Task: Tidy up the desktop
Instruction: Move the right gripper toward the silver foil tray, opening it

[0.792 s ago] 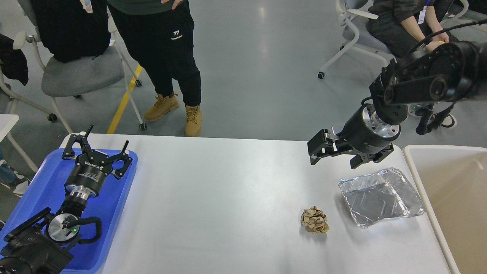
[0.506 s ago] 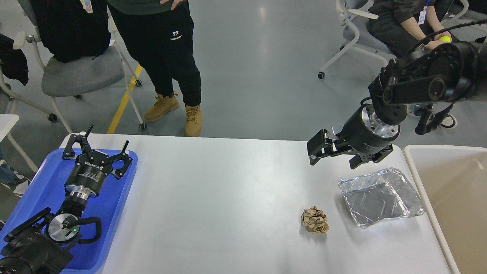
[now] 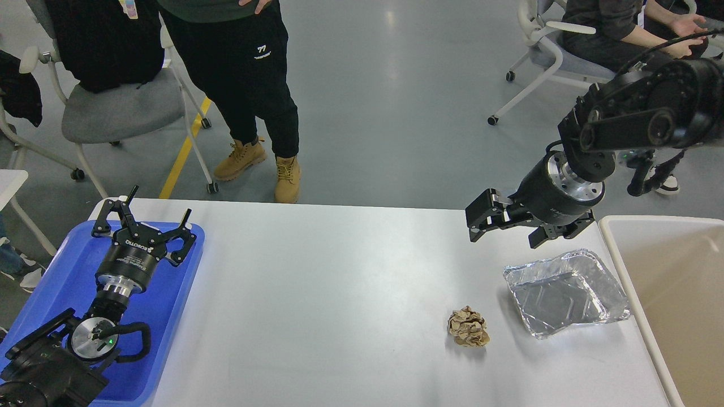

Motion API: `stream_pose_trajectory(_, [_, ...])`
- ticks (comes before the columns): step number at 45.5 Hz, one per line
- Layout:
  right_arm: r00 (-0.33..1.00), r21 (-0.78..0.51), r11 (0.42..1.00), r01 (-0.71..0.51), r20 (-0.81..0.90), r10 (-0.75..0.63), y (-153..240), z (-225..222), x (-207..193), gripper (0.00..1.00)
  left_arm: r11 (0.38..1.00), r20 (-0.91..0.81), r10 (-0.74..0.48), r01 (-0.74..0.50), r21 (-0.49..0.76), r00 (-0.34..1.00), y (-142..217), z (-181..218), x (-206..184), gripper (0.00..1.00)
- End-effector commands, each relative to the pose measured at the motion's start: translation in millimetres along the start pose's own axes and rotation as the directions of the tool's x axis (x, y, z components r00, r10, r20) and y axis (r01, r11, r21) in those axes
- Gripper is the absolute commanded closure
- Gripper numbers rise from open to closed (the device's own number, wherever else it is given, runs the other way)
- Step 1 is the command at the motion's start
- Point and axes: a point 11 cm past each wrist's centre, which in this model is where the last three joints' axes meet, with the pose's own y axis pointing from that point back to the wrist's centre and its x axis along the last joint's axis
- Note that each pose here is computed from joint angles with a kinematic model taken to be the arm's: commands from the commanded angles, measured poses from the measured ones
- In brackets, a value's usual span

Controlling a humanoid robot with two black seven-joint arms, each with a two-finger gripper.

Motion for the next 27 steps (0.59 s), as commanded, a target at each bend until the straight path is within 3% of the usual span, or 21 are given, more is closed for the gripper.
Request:
stream_pose_trajectory(1, [1.0,0.003,1.0,-0.009,0.011,0.009,-1,3,3,0.0,1.0,0.0,0.001,-0.001,-0.001,1.0,0,0,0,0.01])
stream_pose_trajectory(27, [0.999,0.009,1.0,-0.017,0.048,0.017,-22,23,8,0.0,1.0,0.0,-0.001,0.001,-0.002,1.0,0,0,0,0.01])
